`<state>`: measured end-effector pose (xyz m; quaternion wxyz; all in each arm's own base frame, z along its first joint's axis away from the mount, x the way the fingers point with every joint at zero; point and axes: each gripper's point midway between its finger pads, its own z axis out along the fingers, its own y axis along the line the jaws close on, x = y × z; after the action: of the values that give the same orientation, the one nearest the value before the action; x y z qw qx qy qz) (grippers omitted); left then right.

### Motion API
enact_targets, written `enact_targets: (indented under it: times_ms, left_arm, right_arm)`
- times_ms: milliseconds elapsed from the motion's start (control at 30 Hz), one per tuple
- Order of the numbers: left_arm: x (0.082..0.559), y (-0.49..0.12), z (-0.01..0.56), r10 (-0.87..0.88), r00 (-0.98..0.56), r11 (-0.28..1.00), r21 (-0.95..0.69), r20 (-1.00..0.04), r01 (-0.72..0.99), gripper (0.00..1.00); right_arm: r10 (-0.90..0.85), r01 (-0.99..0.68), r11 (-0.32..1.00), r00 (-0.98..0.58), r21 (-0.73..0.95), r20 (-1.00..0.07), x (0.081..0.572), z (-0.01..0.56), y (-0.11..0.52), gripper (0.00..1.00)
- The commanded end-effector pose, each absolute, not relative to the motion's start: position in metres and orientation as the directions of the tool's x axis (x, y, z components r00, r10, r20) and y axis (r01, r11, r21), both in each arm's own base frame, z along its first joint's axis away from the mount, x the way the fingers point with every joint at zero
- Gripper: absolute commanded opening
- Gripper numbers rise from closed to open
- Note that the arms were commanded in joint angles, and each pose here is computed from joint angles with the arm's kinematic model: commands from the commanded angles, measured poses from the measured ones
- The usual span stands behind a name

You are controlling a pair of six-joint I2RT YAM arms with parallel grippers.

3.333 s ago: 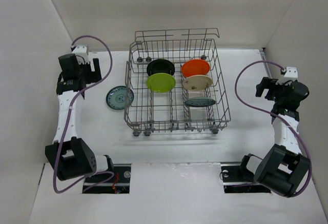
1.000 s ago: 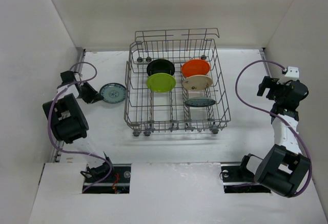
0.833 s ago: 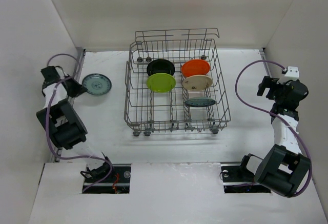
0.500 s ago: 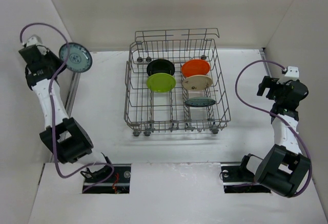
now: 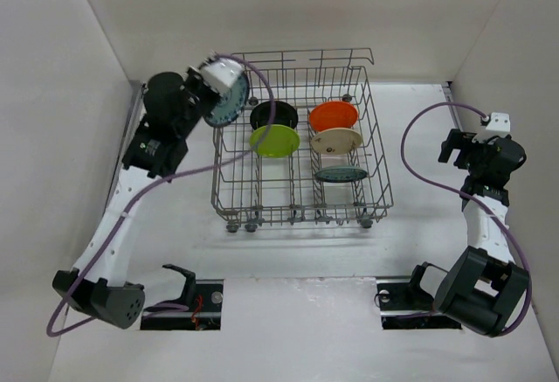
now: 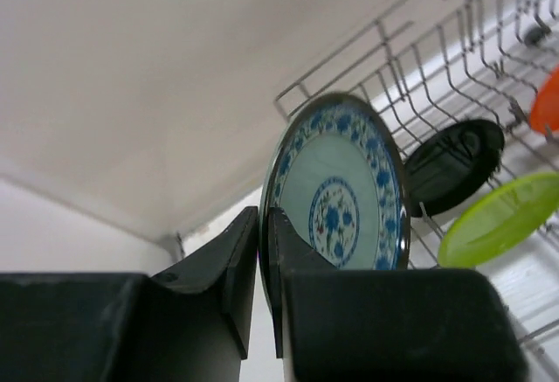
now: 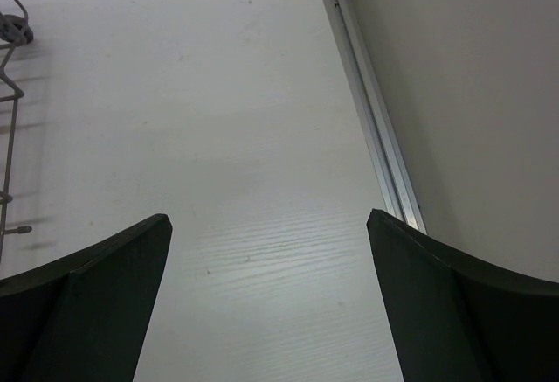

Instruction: Load the plates into the dish rack

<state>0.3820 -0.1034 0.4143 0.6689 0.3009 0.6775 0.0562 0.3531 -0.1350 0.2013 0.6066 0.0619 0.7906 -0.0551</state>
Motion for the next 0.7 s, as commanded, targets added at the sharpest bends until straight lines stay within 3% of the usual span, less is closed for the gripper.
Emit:
enact_targets:
  times_ms: [0,233,667]
  left_arm:
    - [0.362,-0.124,0.430,0.707,0.265,0.602,0.754,-0.656,0.262,0.08]
    - [0.321,-0.185,0.388,0.744,0.434,0.376,0.855,-0.508,0.357,0.08]
    - [0.286,-0.232,0.345,0.663,0.665,0.117,0.925,-0.344,0.362,0.08]
  right_arm:
    - [-0.005,0.161,0.986,-0.184,-0.035,-0.983,0.355,0.222,-0.132,1.00]
    - [-0.005,0.165,0.986,-0.175,-0.034,-0.985,0.354,0.224,-0.132,1.00]
    - [-0.001,0.164,0.986,-0.177,-0.030,-0.984,0.355,0.223,-0.132,1.00]
